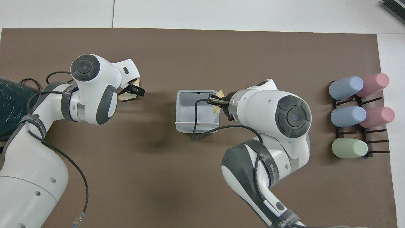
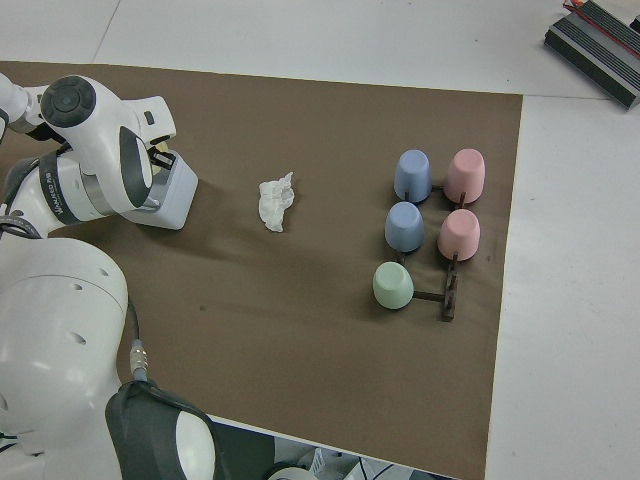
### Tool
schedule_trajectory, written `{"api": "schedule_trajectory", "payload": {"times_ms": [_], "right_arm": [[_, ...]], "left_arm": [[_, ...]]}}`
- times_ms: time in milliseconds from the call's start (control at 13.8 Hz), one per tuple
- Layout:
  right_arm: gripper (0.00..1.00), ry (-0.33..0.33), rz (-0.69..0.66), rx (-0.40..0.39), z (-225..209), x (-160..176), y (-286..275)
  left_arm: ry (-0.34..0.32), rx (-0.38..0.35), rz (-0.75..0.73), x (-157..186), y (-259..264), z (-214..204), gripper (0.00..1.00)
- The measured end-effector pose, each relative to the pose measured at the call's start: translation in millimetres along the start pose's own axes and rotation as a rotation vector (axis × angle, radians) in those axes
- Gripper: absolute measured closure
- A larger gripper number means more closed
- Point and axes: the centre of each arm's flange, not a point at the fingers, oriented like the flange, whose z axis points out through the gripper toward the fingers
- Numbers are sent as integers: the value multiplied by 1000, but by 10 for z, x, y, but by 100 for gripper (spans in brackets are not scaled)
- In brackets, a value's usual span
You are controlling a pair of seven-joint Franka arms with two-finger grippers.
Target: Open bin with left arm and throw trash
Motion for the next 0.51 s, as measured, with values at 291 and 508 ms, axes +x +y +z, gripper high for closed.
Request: {"api": "schedule_trajectory", "payload": {"times_ms": [291,508], "right_arm": [[64,2,1,8,99,-7,-12],[30,2,1,9,98,-9,-17]], "left_arm": [[6,-3,22,-112,73,38,21],[4,-6,28,-111,99,-31,58]]}}
